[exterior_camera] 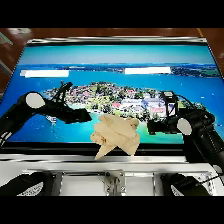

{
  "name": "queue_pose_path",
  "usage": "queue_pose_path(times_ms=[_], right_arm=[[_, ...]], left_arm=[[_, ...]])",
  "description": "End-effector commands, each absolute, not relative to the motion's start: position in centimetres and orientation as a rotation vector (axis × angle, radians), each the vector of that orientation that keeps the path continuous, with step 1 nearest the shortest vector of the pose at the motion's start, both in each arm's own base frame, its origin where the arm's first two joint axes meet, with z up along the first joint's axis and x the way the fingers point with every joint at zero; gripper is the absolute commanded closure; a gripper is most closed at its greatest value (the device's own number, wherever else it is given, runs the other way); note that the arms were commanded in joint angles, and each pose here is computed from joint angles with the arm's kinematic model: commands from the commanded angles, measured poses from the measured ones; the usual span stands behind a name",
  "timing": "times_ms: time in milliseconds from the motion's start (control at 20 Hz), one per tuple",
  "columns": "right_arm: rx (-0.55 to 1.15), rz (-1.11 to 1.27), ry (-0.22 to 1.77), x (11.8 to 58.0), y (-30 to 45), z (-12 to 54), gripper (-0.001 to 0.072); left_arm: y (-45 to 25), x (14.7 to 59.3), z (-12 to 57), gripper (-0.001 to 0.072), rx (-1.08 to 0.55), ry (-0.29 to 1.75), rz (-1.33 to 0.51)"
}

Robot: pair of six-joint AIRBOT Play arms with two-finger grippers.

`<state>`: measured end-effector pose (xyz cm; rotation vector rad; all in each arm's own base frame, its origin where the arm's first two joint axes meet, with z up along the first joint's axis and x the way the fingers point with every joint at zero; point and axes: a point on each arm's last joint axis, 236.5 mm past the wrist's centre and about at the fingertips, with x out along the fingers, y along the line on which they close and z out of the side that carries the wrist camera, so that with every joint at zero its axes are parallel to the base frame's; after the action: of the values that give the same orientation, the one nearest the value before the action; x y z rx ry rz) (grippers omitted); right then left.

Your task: Fold the shirts.

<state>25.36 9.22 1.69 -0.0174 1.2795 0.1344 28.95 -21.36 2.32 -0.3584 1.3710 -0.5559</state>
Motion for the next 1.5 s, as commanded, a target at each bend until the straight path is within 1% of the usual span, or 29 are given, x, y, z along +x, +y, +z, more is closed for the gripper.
queue_pose_path(times_ms=[0, 200, 350, 500, 600, 650, 700, 750, 800, 950, 1100, 1300, 1450], right_arm=[[0.009, 0.096, 1.284, 25.6, 8.1, 1.5, 0.0029], [0.112, 0.076, 1.29, 26.1, 6.9, 1.6, 0.0029], [0.183, 0.075, 1.293, 26.3, 6.7, 1.7, 0.0028], [0.194, 0.109, 1.314, 25.8, 7.2, 1.7, 0.0027], [0.205, 0.132, 1.348, 24.9, 7.7, 1.4, 0.0027], [0.213, 0.138, 1.368, 24.5, 8.0, 0.9, 0.0028], [0.227, 0.152, 1.387, 24.0, 8.4, 0.4, 0.0027], [0.247, 0.169, 1.413, 23.2, 8.9, -0.4, 0.0027], [0.277, 0.188, 1.445, 22.3, 9.6, -1.4, 0.0027], [0.427, 0.257, 1.474, 20.8, 12.5, -3.9, 0.0027], [0.549, 0.271, 1.361, 22.3, 15.0, -5.7, 0.0027], [0.54, 0.284, 1.286, 23.0, 16.3, -6.7, 0.0027], [0.592, 0.26, 1.298, 23.7, 16.9, -7.8, 0.0027]], left_arm=[[-17.5, 27.8, -1.2, 0.0, -0.426, 1.471, -0.475], [-21.9, 28.2, -4.0, 0.0, -0.657, 1.443, -0.541], [-24.9, 28.3, -6.2, 0.0, -0.707, 1.466, -0.593], [-27.4, 29.5, -7.5, 0.0001, -0.798, 1.47, -0.612], [-28.1, 29.5, -8.4, 0.0003, -0.816, 1.498, -0.615], [-28.2, 29.4, -8.7, 0.0025, -0.823, 1.515, -0.616], [-28.3, 29.2, -8.9, 0.0253, -0.819, 1.53, -0.63], [-28.4, 29.0, -8.8, 0.0549, -0.809, 1.534, -0.654], [-28.5, 28.8, -8.5, 0.067, -0.787, 1.526, -0.693], [-28.6, 28.8, -7.0, 0.0671, -0.776, 1.522, -0.77], [-28.7, 29.2, -5.3, 0.0671, -0.768, 1.499, -0.826], [-28.7, 29.6, -3.7, 0.0671, -0.761, 1.468, -0.857], [-28.8, 29.8, -2.5, 0.0671, -0.746, 1.436, -0.88]])
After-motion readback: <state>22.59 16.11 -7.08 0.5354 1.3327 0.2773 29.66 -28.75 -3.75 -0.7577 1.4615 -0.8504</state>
